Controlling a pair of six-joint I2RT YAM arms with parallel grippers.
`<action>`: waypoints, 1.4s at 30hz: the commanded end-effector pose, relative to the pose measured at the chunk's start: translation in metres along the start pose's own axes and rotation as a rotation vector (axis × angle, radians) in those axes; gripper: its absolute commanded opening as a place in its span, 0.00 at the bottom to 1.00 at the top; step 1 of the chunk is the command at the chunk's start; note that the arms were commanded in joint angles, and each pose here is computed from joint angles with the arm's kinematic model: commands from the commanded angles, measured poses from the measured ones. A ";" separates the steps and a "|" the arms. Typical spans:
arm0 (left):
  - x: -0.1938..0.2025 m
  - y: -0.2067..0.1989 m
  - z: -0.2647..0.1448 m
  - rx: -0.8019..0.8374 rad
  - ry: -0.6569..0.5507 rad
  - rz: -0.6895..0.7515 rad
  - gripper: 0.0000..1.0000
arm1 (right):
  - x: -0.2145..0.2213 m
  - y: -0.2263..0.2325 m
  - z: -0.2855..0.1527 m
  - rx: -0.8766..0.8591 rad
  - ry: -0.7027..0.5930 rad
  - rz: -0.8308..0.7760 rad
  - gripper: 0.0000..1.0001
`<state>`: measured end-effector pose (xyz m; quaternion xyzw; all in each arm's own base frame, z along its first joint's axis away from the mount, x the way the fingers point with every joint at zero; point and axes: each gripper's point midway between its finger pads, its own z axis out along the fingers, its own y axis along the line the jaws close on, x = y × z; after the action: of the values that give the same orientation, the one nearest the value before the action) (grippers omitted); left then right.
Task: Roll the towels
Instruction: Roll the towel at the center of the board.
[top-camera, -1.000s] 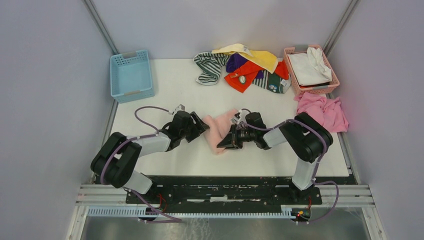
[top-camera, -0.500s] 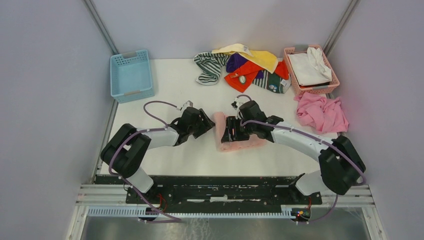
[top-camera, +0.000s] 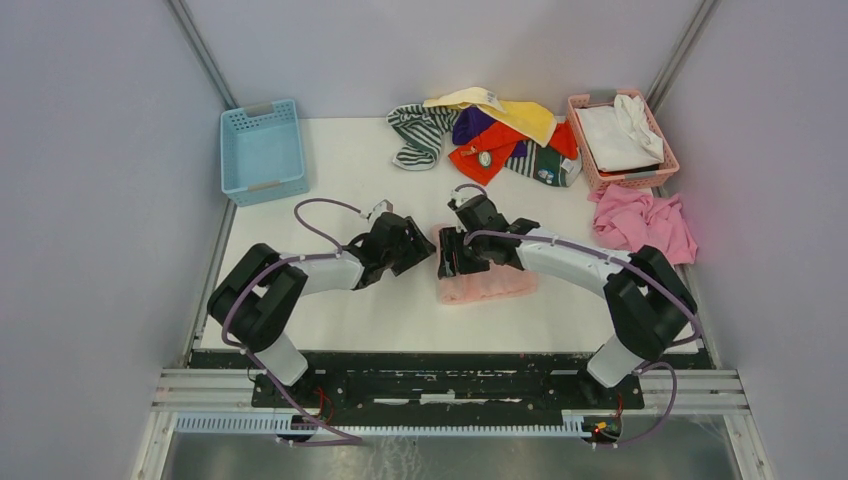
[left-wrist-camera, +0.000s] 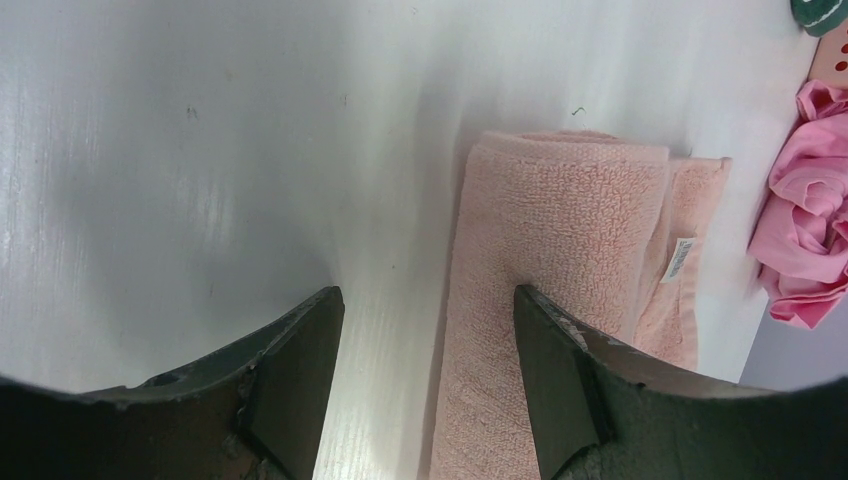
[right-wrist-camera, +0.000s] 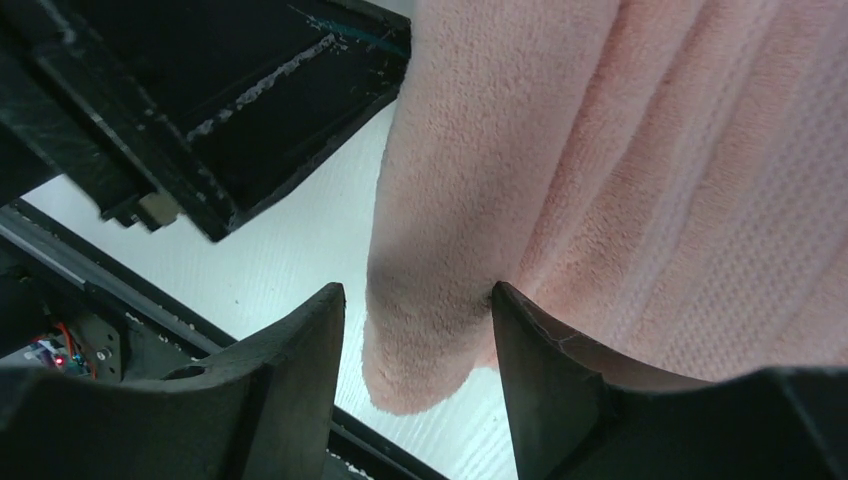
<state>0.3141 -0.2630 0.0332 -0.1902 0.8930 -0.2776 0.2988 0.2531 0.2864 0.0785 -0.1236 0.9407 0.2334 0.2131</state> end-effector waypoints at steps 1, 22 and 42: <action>0.028 0.041 0.001 -0.148 0.084 0.044 0.72 | -0.012 0.017 0.019 -0.036 -0.023 -0.006 0.62; -0.008 0.056 -0.097 -0.052 -0.122 -0.096 0.83 | 0.017 0.100 0.032 -0.651 0.094 0.063 0.01; 0.014 -0.007 -0.064 0.206 0.085 0.047 0.84 | 0.081 0.031 0.055 -0.493 0.195 0.287 0.02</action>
<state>0.2440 -0.2208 0.0441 -0.1788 0.9000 -0.3026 0.2578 0.2008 0.3445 0.0383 -0.0818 0.8545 0.5070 0.0781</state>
